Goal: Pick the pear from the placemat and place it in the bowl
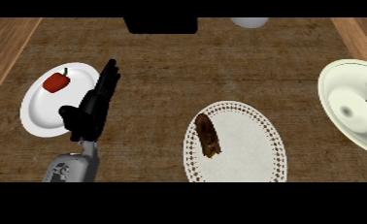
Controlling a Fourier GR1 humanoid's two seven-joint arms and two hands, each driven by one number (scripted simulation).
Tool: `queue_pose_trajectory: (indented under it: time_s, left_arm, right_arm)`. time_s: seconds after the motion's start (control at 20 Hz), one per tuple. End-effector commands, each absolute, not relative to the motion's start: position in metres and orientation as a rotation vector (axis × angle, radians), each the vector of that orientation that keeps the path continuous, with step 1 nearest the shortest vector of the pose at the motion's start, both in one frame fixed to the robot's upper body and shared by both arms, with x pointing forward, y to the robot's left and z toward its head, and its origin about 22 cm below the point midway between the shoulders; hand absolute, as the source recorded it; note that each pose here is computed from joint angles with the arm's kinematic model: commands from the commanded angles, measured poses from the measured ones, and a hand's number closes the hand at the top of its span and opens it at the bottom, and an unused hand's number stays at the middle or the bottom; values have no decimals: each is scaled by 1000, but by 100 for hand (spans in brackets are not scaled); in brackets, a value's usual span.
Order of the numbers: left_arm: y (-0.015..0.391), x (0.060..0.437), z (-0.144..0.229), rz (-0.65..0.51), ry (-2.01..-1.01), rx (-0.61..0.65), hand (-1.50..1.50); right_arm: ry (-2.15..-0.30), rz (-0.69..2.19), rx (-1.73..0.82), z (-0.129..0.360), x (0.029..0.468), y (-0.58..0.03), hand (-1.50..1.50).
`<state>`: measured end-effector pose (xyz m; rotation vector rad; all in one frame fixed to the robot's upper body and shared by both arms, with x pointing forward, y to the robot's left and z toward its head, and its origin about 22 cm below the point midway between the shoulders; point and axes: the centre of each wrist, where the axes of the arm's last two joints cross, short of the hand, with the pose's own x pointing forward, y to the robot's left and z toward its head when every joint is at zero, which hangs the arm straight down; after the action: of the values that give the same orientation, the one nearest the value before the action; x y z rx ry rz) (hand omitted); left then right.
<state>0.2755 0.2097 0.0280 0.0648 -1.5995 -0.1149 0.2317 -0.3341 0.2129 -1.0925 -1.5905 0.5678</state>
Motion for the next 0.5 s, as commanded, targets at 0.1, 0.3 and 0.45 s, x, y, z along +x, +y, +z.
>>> queue_pose_trajectory:
  time_s: [0.1, 0.3, 0.45]
  left_arm:
    - [227, 275, 33, -125, -1588, 59, 0]
    - [202, 273, 37, -132, -1593, 77, 0]
    - [213, 273, 23, -124, -1588, 65, 0]
  right_arm:
    - [-1504, 542, -1165, 173, 269, -382, 150]
    - [-1463, 558, -1198, 149, 285, -423, 150]
    - [-1443, 588, -1208, 137, 301, -422, 150]
